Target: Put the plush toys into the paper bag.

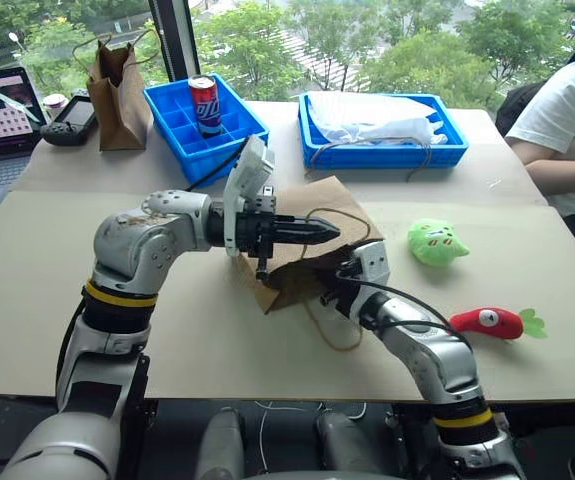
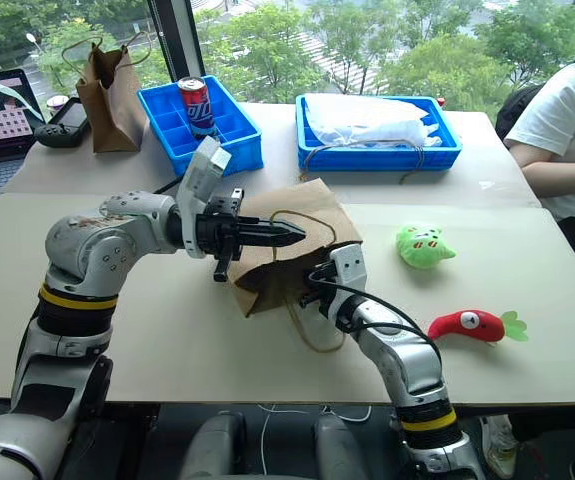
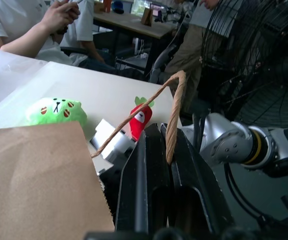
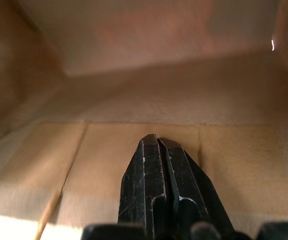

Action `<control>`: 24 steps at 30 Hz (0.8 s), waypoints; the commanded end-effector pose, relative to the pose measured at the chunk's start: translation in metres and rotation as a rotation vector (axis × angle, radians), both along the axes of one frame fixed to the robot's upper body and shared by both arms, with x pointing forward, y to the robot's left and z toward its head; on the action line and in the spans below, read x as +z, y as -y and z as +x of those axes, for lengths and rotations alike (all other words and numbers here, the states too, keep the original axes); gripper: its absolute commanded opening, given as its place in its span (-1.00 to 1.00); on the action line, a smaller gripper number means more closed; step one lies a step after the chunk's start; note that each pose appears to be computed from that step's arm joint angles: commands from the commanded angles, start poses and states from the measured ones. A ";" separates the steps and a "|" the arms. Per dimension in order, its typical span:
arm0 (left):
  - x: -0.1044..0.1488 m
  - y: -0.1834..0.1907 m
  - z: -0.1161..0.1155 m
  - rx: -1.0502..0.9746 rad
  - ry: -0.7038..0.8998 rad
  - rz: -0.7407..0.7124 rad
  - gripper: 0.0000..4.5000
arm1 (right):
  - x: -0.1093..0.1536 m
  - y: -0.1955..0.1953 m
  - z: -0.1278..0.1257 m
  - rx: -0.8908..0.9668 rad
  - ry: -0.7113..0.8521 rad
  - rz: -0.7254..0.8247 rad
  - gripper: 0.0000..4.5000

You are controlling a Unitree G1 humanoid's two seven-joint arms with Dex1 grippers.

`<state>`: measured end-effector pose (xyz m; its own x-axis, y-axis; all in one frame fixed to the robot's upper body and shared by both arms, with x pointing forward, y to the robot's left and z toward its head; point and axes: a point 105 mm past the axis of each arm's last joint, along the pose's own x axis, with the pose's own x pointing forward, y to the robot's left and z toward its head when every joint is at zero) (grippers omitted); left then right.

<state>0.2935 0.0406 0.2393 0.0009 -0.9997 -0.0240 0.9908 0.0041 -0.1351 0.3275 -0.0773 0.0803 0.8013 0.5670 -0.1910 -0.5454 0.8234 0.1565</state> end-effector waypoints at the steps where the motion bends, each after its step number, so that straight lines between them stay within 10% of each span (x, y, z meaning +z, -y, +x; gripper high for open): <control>1: 0.020 -0.004 0.000 0.028 -0.020 -0.031 -1.00 | -0.017 0.009 0.002 -0.009 -0.007 -0.077 -0.97; 12: 0.054 -0.033 0.061 0.358 -0.137 -0.191 -1.00 | -0.039 0.011 -0.009 0.044 -0.023 -0.212 -0.97; 24: 0.065 -0.039 0.078 0.443 -0.348 -0.358 -1.00 | -0.036 0.012 -0.009 0.044 -0.004 -0.230 -0.97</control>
